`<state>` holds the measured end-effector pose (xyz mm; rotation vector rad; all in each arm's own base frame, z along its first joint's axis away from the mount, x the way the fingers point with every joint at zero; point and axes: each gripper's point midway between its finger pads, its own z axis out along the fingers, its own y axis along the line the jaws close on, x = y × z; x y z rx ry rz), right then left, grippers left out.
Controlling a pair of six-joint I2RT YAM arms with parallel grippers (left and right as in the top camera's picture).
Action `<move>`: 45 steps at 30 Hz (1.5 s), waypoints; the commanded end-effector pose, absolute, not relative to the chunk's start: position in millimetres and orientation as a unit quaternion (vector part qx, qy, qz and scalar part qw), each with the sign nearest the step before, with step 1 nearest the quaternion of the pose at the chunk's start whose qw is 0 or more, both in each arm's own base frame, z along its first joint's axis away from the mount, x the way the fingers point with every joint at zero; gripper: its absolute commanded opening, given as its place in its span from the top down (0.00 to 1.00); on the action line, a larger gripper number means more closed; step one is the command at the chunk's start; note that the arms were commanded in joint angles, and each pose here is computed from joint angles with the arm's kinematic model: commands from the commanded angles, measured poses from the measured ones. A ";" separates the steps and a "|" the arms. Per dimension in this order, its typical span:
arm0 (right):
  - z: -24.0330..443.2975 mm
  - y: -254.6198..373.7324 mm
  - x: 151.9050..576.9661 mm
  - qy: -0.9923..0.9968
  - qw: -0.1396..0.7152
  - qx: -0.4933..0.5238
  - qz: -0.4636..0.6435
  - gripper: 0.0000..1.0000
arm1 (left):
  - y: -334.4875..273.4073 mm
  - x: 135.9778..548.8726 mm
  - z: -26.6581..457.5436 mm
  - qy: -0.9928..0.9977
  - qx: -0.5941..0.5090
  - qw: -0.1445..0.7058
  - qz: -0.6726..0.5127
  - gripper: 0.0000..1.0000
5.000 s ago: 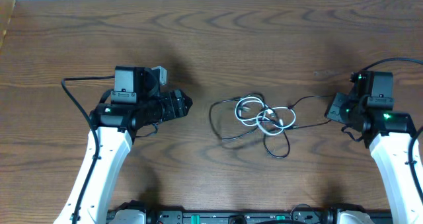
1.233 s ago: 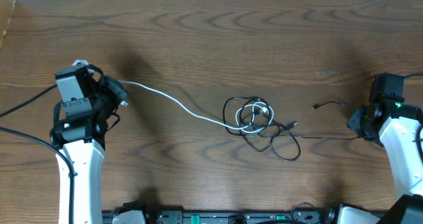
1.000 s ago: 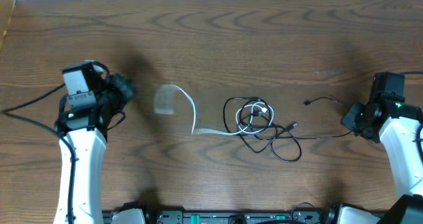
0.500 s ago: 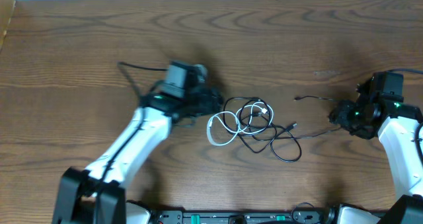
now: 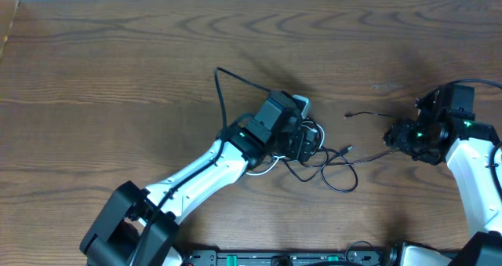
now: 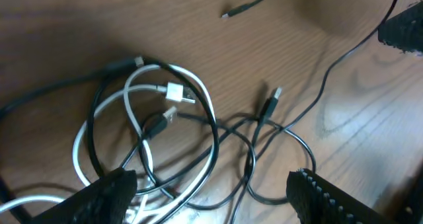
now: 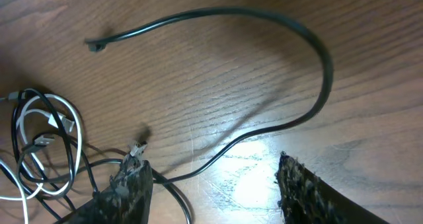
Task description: Untangle cables
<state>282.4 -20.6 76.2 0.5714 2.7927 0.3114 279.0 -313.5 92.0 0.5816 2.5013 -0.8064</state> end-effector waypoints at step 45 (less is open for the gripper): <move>76.6 -16.7 281.9 0.967 0.135 0.187 0.112 0.43 | -351.9 265.7 47.4 0.891 0.293 0.244 -0.249 0.92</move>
